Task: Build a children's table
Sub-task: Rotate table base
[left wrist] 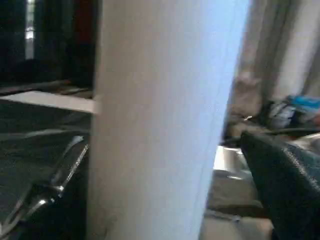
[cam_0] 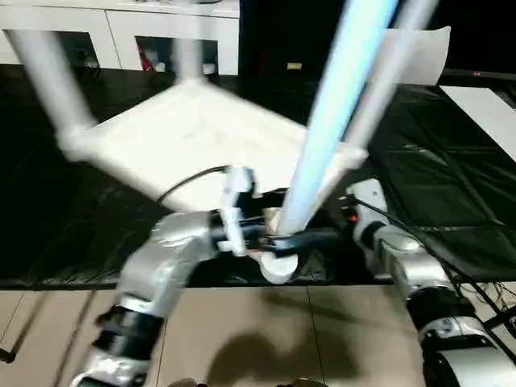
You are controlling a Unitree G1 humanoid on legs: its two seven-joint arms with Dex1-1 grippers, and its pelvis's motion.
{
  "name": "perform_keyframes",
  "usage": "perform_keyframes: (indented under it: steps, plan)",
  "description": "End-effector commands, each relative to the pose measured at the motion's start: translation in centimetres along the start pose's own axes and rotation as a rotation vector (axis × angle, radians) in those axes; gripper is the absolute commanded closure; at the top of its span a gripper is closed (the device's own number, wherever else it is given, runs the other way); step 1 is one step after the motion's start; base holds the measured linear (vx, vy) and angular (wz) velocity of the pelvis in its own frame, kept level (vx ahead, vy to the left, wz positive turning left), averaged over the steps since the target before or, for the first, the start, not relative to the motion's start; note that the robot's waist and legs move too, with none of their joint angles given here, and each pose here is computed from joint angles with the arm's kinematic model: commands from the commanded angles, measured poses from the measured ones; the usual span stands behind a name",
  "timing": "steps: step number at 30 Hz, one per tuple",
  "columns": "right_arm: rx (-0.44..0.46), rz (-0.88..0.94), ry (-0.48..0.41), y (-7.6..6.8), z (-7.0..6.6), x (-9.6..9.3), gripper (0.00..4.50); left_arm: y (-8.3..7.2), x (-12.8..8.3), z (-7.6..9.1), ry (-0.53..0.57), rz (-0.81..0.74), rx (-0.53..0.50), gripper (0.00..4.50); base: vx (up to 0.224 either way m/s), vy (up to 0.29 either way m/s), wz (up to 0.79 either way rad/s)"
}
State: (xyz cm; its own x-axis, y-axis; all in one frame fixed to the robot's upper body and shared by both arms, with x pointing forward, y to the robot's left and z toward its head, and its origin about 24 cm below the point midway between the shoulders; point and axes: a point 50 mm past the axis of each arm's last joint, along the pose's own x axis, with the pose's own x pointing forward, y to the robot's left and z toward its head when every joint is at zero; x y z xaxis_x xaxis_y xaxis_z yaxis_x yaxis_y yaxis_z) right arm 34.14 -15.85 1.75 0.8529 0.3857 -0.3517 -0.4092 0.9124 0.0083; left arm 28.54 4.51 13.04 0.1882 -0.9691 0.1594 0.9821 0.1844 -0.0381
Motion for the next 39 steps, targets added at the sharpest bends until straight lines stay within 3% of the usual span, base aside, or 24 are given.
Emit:
perform_keyframes:
  steps: [1, 3, 7, 10, 16, 20, 24, 25, 26, 30, 35, 39]
  plan:
    - [-0.014, 0.065, -0.063, 1.1, 1.5, 0.6, 0.0, 0.0, 0.8, 0.0, 0.009, 0.011, 0.034, 0.11, 0.0, 0.0, 0.0]
    - [-0.005, 0.146, -0.081, 2.5, 1.4, 0.8, 0.0, 0.0, 1.3, 0.2, -0.015, 0.019, 0.03, 0.11, 0.0, 0.0, 0.0]
    - [-0.009, 0.22, -0.089, 3.7, 1.2, 0.9, 0.0, -0.5, 1.7, 0.2, -0.032, -0.005, 0.013, 0.11, 0.0, 0.0, 0.0]
    - [-0.008, 0.259, -0.1, 4.9, 0.9, 1.3, 0.0, -1.6, 2.6, -0.1, -0.044, -0.067, 0.0, 0.11, 0.0, 0.0, 0.0]
    - [0.001, 0.269, -0.104, 5.5, 1.1, 1.8, 0.0, -2.2, 3.5, 0.0, -0.063, -0.096, -0.01, 0.11, 0.0, 0.0, 0.0]
    - [-0.005, 0.143, -0.097, 4.1, 1.3, 2.0, 0.0, 0.1, 3.5, -0.3, -0.022, 0.092, 0.053, 0.11, 0.0, 0.0, 0.0]
    - [-0.004, -0.041, -0.062, 1.3, 1.0, 1.5, 0.0, 3.6, 2.0, -0.3, 0.038, 0.338, 0.148, 0.11, 0.0, 0.0, 0.0]
    - [0.001, -0.059, -0.059, 1.0, 1.0, 1.4, 0.0, 3.9, 1.8, -0.2, 0.04, 0.357, 0.152, 0.11, 0.0, 0.0, 0.0]
    - [0.026, -0.122, -0.059, -0.3, 0.9, 1.0, 0.0, 4.8, 1.0, 0.1, 0.039, 0.418, 0.168, 0.11, 0.0, 0.0, 0.0]
    - [0.064, -0.149, -0.081, -1.8, 0.9, 0.1, 0.0, 5.8, -0.3, 0.3, 0.051, 0.468, 0.182, 0.11, 0.0, 0.0, 0.0]
    - [0.049, -0.129, -0.145, -2.5, 1.1, -0.7, 0.0, 5.8, -1.3, -0.7, 0.084, 0.493, 0.193, 0.11, 0.0, 0.0, 0.0]
    - [0.043, -0.047, -0.226, -2.3, 1.4, -2.2, 0.0, 2.5, -2.5, -2.3, 0.029, 0.298, 0.082, 0.11, 0.0, 0.0, 0.0]
